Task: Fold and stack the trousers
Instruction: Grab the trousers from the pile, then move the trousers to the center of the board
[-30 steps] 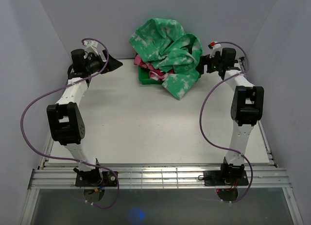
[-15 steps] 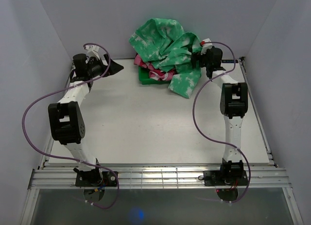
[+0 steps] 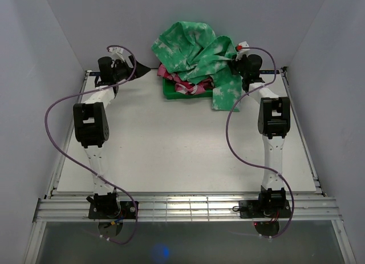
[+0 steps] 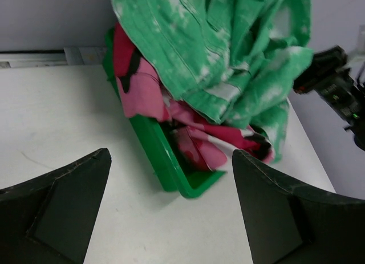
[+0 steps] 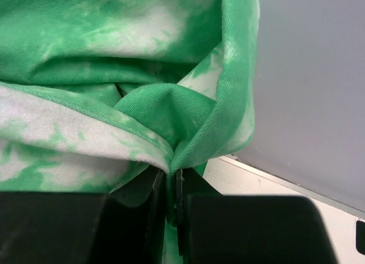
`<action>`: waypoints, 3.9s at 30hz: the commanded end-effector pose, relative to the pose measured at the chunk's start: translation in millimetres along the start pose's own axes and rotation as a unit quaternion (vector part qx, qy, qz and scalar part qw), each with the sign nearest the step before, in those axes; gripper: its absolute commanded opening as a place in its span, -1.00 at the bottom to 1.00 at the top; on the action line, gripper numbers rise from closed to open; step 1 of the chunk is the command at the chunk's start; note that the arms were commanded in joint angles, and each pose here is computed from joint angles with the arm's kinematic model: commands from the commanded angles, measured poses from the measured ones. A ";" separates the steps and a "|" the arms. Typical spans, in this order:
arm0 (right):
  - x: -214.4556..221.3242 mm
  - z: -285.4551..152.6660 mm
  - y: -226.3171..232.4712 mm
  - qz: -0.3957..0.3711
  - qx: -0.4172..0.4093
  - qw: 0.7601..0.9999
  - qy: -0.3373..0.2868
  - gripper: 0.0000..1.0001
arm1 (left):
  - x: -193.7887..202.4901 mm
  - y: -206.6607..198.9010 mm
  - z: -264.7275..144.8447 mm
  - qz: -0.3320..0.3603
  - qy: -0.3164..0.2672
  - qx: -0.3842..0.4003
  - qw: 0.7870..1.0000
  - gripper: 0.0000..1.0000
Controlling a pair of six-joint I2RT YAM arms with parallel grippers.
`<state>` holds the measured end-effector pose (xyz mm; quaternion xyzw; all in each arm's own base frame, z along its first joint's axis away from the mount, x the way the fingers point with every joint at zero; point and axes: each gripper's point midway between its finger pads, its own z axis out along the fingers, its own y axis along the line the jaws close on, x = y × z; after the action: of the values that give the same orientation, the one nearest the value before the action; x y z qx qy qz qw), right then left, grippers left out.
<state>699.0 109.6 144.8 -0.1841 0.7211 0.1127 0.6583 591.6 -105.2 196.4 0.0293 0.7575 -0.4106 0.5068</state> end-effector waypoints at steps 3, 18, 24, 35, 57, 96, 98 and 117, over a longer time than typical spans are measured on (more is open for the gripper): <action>-85.6 -24.6 0.0 -0.065 -0.010 0.994 -0.090 -0.85 | -68.5 4.3 45.9 0.042 -0.117 -0.003 0.992 0.96; -98.8 -45.0 25.5 -0.097 -0.050 0.990 -0.085 -0.84 | -59.4 31.8 121.3 0.073 -0.280 0.077 0.954 0.96; -105.6 -54.4 41.4 -0.111 -0.081 0.987 -0.080 -0.85 | -46.2 23.0 135.8 0.054 -0.309 0.092 0.945 0.91; -110.7 -80.1 72.6 -0.123 -0.140 0.981 -0.055 -0.85 | -44.8 -30.5 146.8 0.044 -0.339 0.140 0.929 0.54; -280.3 -156.6 66.3 -0.168 -0.083 0.969 -0.160 -0.85 | -124.0 -156.2 49.3 0.154 -0.298 0.227 0.914 -1.00; 35.5 -428.1 132.0 -0.372 -0.172 0.892 0.192 -0.85 | 72.3 -60.4 -276.6 0.179 0.083 -0.117 0.973 -1.00; 51.0 -425.8 129.3 -0.370 -0.174 0.888 0.211 -0.85 | 78.7 -37.2 -274.6 0.168 0.106 -0.139 0.970 -1.00; 79.2 -445.4 125.9 -0.356 -0.200 0.865 0.293 0.79 | 27.4 -112.5 -294.6 0.296 0.226 -0.011 0.928 0.96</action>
<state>234.1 33.9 76.3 -0.5698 0.7471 -0.0286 0.3410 340.3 36.1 248.5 0.2808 0.8457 -0.1757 0.4183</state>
